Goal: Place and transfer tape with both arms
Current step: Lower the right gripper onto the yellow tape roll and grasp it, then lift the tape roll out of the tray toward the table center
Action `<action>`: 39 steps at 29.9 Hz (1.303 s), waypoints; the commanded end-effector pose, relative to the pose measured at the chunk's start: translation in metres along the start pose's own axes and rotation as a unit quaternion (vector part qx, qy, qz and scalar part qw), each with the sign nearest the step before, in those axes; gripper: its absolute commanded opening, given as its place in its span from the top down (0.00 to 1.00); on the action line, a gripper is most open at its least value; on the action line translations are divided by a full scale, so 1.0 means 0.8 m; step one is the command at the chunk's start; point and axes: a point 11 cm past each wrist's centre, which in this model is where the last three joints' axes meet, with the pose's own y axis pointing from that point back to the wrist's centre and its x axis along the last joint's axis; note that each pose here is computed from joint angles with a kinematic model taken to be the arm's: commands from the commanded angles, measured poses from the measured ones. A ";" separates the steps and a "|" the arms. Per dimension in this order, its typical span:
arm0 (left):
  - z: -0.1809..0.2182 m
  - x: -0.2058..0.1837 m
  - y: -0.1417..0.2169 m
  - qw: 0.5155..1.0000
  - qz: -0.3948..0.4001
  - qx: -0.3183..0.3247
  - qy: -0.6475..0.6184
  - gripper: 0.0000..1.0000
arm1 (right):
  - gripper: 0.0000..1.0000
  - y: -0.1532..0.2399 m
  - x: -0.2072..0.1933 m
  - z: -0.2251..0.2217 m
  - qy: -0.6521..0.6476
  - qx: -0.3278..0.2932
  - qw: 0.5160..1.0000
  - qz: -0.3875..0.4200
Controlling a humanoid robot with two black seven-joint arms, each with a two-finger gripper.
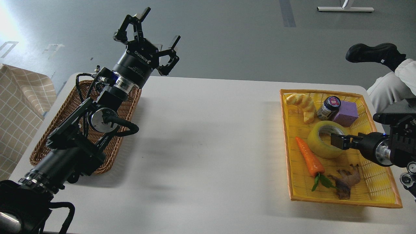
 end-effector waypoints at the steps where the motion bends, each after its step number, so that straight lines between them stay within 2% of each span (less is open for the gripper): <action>1: 0.000 0.000 0.000 1.000 0.000 0.000 0.000 0.02 | 0.14 -0.006 -0.004 0.000 -0.003 -0.002 1.000 -0.004; 4: -0.001 0.000 0.001 1.000 0.000 0.001 0.000 0.02 | 0.18 -0.010 -0.008 -0.001 -0.002 -0.005 1.000 -0.006; 9: -0.001 0.000 0.001 1.000 0.000 0.001 0.000 0.02 | 0.35 -0.013 -0.012 0.005 -0.005 -0.014 1.000 -0.012; 12: -0.001 0.000 0.001 1.000 0.000 0.001 0.000 0.02 | 0.40 -0.017 -0.015 0.005 -0.010 -0.015 1.000 -0.015; 17: -0.001 0.000 0.001 1.000 0.000 0.001 0.000 0.02 | 0.64 -0.018 -0.015 0.006 -0.014 -0.016 1.000 -0.016; 18: -0.001 0.001 0.001 1.000 0.001 0.001 0.000 0.02 | 0.80 -0.019 -0.012 0.005 -0.016 -0.015 1.000 -0.013; 19: -0.001 0.000 0.001 1.000 0.000 0.001 0.000 0.02 | 0.89 -0.019 -0.006 0.004 -0.013 -0.014 1.000 -0.009; 21: -0.001 0.001 0.001 1.000 0.001 0.001 0.000 0.02 | 1.00 -0.018 0.000 0.002 -0.013 -0.012 1.000 -0.005; 32: -0.002 0.000 0.001 1.000 0.000 0.002 0.001 0.02 | 1.00 -0.011 0.035 -0.013 -0.007 0.006 1.000 0.026; 39: -0.005 -0.003 -0.001 1.000 -0.004 0.005 0.002 0.02 | 1.00 0.041 0.081 -0.048 0.016 0.066 0.995 0.079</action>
